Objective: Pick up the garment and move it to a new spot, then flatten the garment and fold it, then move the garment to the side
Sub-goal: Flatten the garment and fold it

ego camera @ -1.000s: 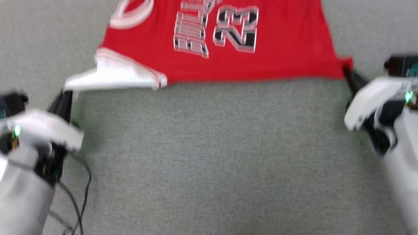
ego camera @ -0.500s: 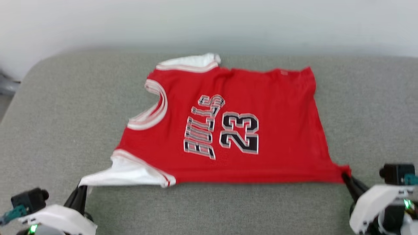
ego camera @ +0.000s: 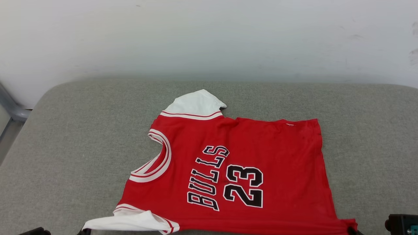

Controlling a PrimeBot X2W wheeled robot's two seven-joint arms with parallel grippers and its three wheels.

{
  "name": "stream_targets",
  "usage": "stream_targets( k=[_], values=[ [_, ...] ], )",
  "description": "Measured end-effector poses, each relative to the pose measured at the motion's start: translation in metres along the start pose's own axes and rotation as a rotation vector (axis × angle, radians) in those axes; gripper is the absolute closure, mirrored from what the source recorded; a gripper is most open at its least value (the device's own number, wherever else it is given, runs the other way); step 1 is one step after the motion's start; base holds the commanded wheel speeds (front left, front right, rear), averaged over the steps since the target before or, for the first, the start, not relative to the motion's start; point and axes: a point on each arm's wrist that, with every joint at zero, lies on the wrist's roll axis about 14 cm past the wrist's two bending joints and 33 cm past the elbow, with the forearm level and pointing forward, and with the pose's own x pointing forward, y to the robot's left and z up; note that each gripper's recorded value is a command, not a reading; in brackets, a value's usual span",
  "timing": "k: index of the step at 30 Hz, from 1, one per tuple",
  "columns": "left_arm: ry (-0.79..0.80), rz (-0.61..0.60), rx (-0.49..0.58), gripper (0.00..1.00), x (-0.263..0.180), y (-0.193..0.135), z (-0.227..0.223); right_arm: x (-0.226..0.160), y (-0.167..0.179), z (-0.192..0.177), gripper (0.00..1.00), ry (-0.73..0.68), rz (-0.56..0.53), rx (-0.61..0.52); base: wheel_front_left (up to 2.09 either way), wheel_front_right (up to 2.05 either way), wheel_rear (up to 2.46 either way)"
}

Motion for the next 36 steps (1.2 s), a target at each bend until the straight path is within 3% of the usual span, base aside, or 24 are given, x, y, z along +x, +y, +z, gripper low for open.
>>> stream_targets(
  k=[10,16,27,36],
  values=[
    [-0.042,-0.099,0.049,1.0,0.026,-0.034,0.036,0.017,0.015,0.039,1.0,-0.079,0.031,-0.016,0.0,0.0,0.0],
    [-0.025,-0.124,0.058,1.0,0.062,-0.043,0.045,0.045,0.019,0.046,1.0,-0.052,0.041,-0.012,0.0,0.0,0.0],
    [0.108,-0.156,0.067,1.0,0.118,-0.051,0.013,0.097,0.026,0.029,1.0,0.041,0.06,-0.032,0.0,0.0,0.0],
    [0.274,-0.173,0.077,1.0,0.125,-0.05,-0.03,0.111,0.024,0.004,1.0,0.122,0.061,-0.031,0.0,0.0,0.0]
  ],
)
